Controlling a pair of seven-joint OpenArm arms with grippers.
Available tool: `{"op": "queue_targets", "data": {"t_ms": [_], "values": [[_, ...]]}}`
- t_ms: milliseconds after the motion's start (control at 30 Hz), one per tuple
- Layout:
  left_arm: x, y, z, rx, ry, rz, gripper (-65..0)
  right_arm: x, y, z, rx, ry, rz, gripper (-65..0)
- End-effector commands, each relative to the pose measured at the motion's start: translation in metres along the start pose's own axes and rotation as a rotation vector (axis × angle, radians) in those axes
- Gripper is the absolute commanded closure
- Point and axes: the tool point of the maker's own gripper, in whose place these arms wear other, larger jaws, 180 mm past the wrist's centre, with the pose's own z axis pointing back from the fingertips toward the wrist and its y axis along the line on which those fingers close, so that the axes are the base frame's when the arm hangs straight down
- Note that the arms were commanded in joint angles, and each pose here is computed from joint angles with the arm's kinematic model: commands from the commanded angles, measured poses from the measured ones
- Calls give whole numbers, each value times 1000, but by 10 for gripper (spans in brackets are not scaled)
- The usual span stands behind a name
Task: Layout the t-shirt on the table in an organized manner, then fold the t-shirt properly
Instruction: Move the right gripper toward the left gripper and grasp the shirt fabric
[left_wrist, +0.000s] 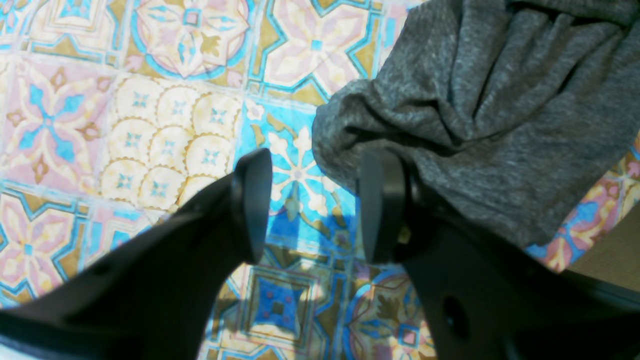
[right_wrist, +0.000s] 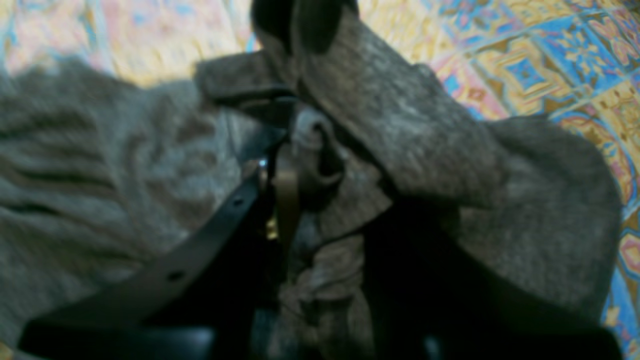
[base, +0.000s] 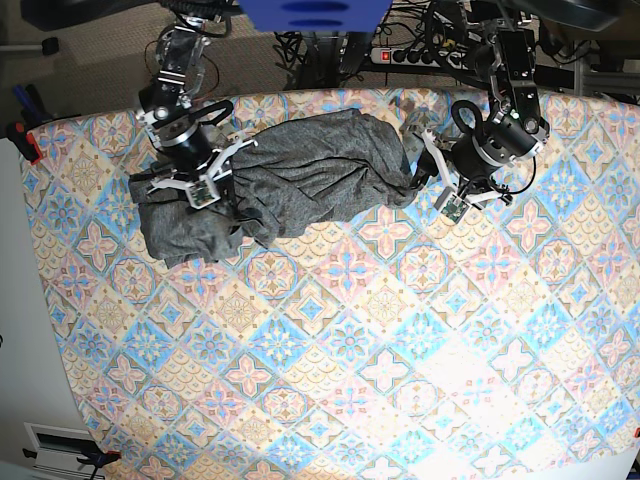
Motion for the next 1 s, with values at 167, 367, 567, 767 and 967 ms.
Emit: {"op": "queue_targets", "data": {"t_ms": [167,367,567,767,967], "values": [[12,0,2,-1,-44,-6,-282,11,8,-1,20,-30,46,-204],[11,-1,2,-6,-43,-7,-282,40,6,13,4,-149,81,-262],[12,-2,1,-7,-44,-6,-282,70,10,23,13,-333,79,-265],[12,-2,1,-7,-44,-6,-282,71,40,22,95,-355,168,-262],[10,-2,2,-8,-40,-4,-282,93,17,39,24,-463,119,-260]]}}
